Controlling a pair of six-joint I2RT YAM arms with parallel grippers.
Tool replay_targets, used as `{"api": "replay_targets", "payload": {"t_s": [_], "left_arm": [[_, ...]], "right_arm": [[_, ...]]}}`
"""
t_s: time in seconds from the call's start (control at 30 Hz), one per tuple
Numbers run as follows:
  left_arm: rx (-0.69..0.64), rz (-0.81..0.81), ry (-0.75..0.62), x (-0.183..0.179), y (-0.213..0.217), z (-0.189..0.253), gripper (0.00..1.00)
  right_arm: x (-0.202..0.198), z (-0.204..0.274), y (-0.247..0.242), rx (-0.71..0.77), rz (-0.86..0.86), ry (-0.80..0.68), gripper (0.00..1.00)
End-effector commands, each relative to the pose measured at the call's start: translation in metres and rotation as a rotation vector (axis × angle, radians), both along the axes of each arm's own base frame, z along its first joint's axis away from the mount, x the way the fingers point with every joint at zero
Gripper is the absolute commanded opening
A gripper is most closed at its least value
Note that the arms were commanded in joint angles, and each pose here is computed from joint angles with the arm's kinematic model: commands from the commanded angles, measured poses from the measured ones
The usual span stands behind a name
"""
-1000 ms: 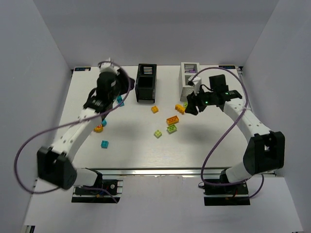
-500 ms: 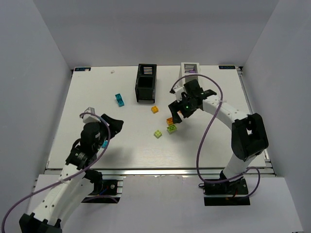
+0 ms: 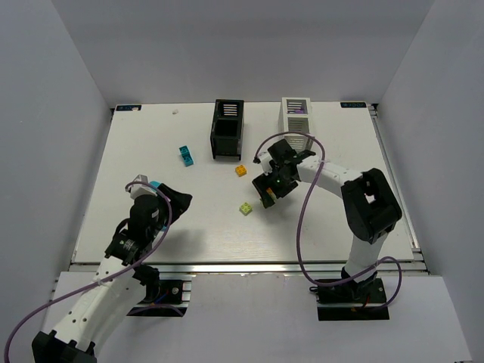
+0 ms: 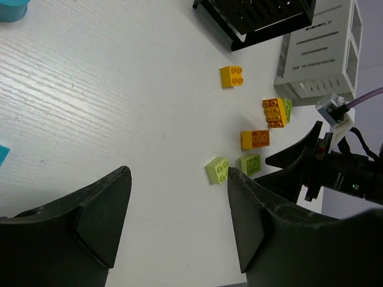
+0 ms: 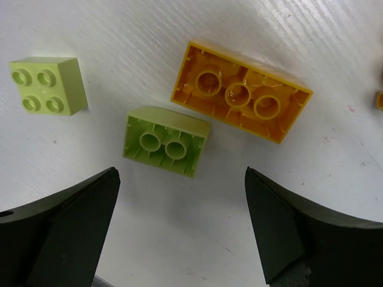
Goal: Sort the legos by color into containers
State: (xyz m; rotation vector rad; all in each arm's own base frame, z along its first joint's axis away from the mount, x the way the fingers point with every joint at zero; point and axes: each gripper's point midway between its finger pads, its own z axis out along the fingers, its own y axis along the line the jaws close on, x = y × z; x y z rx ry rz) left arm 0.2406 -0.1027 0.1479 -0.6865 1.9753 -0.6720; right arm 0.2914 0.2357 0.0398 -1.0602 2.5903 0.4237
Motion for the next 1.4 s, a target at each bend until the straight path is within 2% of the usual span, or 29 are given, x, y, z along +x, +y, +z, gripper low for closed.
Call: {"api": "replay_targets", "payload": {"t_s": [0.0, 1.07, 1.37], "left_arm": [[-0.011, 0.015, -0.028, 0.006, 0.001, 0.011, 0.75], [0.023, 0.033, -0.022, 0.015, 0.003, 0.02, 0.76], [0.095, 0.043, 0.01, 0.026, 0.006, 0.033, 0.76]], "right_arm": [[0.006, 0.003, 0.01, 0.006, -0.022, -0.016, 0.89], [0.02, -0.01, 0.021, 0.005, -0.046, -0.031, 0.89], [0.018, -0.015, 0.021, -0.003, -0.045, -0.027, 0.87]]}}
